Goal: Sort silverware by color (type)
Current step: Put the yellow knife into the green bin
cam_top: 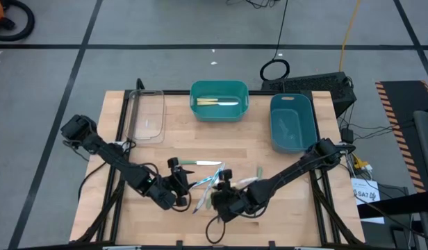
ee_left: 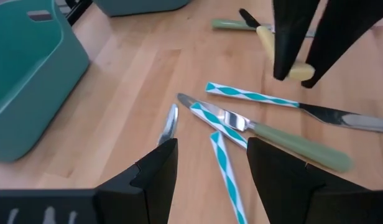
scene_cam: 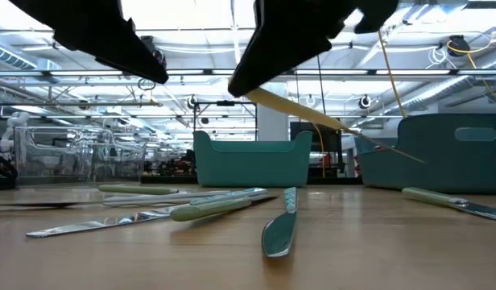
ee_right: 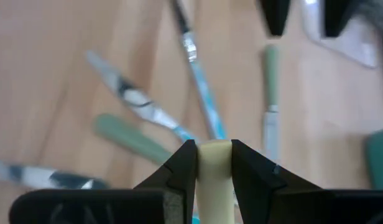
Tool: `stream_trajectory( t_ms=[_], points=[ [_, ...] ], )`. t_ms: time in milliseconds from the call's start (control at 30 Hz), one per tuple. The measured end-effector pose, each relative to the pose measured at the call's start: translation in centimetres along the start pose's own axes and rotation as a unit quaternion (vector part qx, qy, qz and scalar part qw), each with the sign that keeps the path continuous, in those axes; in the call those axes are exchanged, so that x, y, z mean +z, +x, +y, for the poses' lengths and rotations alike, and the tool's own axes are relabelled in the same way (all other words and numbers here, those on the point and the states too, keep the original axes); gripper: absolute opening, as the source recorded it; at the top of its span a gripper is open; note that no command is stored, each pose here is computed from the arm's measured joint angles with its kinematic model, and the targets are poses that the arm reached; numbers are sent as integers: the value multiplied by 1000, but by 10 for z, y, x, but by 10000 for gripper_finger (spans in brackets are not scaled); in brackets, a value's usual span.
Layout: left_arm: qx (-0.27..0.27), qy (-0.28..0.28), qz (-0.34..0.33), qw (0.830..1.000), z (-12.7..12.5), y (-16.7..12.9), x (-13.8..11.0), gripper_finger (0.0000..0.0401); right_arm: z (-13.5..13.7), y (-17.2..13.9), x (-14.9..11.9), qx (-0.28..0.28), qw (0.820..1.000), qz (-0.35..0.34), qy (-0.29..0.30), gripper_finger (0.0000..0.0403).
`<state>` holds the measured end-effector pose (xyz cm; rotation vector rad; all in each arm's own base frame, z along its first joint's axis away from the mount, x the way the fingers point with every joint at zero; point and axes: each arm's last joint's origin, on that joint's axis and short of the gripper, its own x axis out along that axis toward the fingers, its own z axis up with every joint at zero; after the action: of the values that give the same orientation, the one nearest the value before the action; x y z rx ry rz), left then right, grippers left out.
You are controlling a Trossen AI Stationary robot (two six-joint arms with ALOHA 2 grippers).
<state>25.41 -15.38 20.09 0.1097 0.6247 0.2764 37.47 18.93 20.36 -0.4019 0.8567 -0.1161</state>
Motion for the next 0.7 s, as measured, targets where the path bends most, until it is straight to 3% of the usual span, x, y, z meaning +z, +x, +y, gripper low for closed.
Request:
stream_trajectory(
  t_ms=[133, 267, 467, 700],
  points=[
    [14, 6, -3, 1000, 5, 4, 3, 202, -4, -3, 1, -47, 999, -10, 17, 74],
    [32, 6, -56, 998, 8, 11, -8, 202, -8, -6, 2, -80, 996, -14, 22, 74],
    [-4, -23, -175, 984, 17, 17, -32, 202, -10, -33, 7, -91, 994, -41, 34, 74],
    [-49, -13, -208, 977, 14, 14, -22, 202, -12, -52, 24, -116, 985, -117, 56, 74]
  ],
)
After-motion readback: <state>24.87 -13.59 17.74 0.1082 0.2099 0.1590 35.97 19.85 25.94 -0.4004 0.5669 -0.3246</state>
